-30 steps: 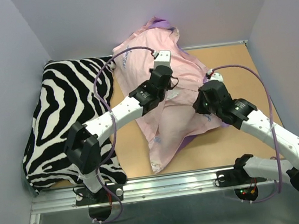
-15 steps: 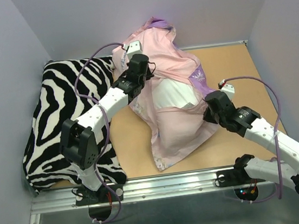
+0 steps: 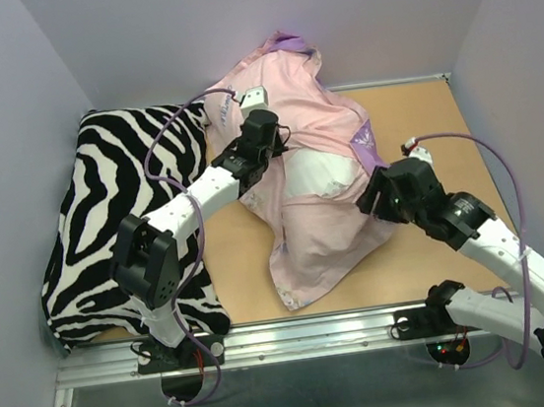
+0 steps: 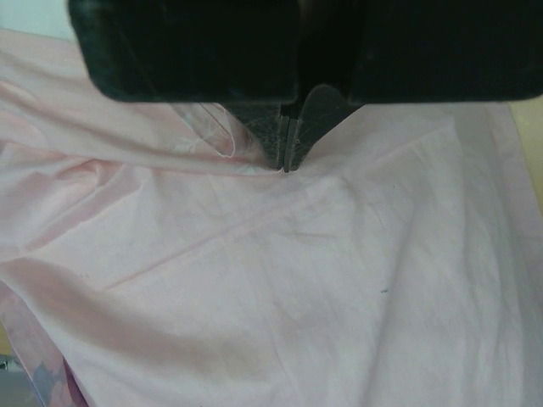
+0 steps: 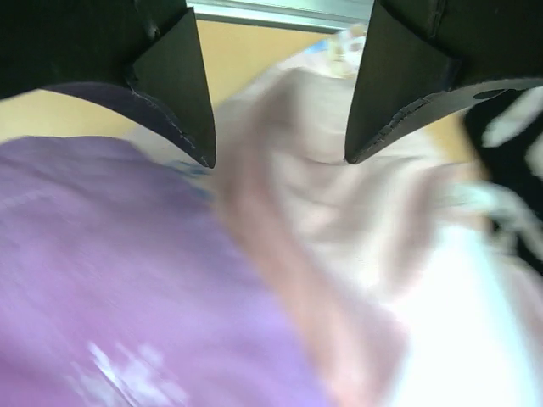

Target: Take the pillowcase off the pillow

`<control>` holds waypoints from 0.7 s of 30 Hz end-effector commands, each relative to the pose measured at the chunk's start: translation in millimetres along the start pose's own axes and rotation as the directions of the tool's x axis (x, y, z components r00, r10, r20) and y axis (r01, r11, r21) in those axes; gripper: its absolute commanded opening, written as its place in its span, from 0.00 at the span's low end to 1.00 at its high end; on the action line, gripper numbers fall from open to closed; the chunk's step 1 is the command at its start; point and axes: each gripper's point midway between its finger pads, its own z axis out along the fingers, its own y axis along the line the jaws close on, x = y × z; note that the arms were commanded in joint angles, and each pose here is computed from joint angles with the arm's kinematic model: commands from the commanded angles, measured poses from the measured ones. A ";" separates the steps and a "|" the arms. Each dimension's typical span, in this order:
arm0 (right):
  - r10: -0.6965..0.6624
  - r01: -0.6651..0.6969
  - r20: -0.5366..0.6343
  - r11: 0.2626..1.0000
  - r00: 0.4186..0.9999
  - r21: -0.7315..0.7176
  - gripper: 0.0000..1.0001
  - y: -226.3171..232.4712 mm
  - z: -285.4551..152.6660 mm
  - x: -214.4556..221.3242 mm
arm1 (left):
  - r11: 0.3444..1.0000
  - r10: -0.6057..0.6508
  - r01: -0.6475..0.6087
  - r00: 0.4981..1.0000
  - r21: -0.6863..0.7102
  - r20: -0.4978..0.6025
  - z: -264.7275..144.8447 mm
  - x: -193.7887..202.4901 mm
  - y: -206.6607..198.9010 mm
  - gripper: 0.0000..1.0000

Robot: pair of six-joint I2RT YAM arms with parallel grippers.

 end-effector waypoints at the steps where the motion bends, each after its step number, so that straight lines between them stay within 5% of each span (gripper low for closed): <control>1: 0.010 0.005 0.090 0.985 0.996 -0.174 0.68 50.0 -45.3 -54.5 | 1.000 0.007 -0.008 0.999 0.025 0.051 -6.0 -9.9 -13.5 0.00; 8: -0.018 0.033 0.173 0.996 0.985 -0.083 0.76 60.1 -35.0 -91.3 | 0.998 0.032 -0.034 0.999 0.051 0.040 -10.5 -3.9 -27.2 0.00; 12: -0.097 0.079 0.146 0.988 0.985 0.130 0.79 34.4 12.1 -81.4 | 0.998 0.035 -0.036 0.999 0.045 0.037 -10.1 -4.9 -27.8 0.00; 17: -0.124 0.084 0.134 0.960 0.983 0.267 0.78 -7.0 20.5 -61.8 | 0.999 0.046 -0.046 0.998 0.011 0.044 -10.5 -10.3 -22.9 0.00; 18: -0.125 0.084 0.128 0.954 0.984 0.287 0.73 -15.1 18.1 -58.3 | 0.999 0.046 -0.047 0.998 0.010 0.049 -10.8 -13.4 -23.2 0.00; 19: -0.119 0.077 0.126 0.952 0.985 0.296 0.53 -21.0 16.8 -54.8 | 0.999 0.045 -0.045 0.998 0.001 0.050 -10.6 -14.6 -20.1 0.00; 21: -0.098 0.054 0.126 0.947 0.987 0.318 0.30 -36.1 14.4 -46.5 | 0.999 0.038 -0.038 0.998 -0.003 0.054 -11.6 -18.2 -17.1 0.00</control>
